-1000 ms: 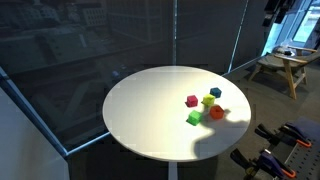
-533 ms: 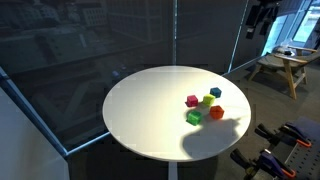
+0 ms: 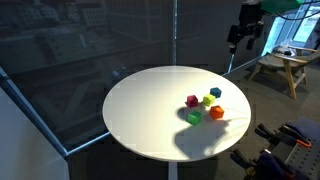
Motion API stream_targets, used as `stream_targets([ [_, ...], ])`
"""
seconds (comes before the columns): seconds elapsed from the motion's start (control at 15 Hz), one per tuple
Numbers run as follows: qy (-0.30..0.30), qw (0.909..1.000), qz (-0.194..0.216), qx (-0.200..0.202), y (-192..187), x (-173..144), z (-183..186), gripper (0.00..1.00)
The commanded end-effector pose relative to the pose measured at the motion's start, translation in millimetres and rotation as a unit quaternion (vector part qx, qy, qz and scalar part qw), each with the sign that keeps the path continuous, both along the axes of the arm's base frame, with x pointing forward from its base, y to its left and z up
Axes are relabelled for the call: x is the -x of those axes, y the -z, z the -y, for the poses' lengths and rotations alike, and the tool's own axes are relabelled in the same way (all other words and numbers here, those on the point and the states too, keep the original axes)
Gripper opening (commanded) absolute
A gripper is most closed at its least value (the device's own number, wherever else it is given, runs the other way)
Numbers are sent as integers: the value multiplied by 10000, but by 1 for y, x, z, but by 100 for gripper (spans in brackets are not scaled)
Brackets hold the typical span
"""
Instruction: Put the orange block on top of the green block
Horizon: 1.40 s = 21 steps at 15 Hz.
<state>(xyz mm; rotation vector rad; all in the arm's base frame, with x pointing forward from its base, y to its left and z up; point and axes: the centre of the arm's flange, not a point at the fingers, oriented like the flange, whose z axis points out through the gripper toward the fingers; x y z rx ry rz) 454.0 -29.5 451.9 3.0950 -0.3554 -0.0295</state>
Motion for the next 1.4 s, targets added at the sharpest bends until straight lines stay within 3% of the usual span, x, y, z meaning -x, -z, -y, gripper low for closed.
stream_targets([
  [0.0,210,9997,93,-12,26,-13,-10,100],
  [0.53,174,9997,-104,-146,82,-26,-18,100],
  [1.33,92,9998,-158,-45,90,-23,-16,100],
])
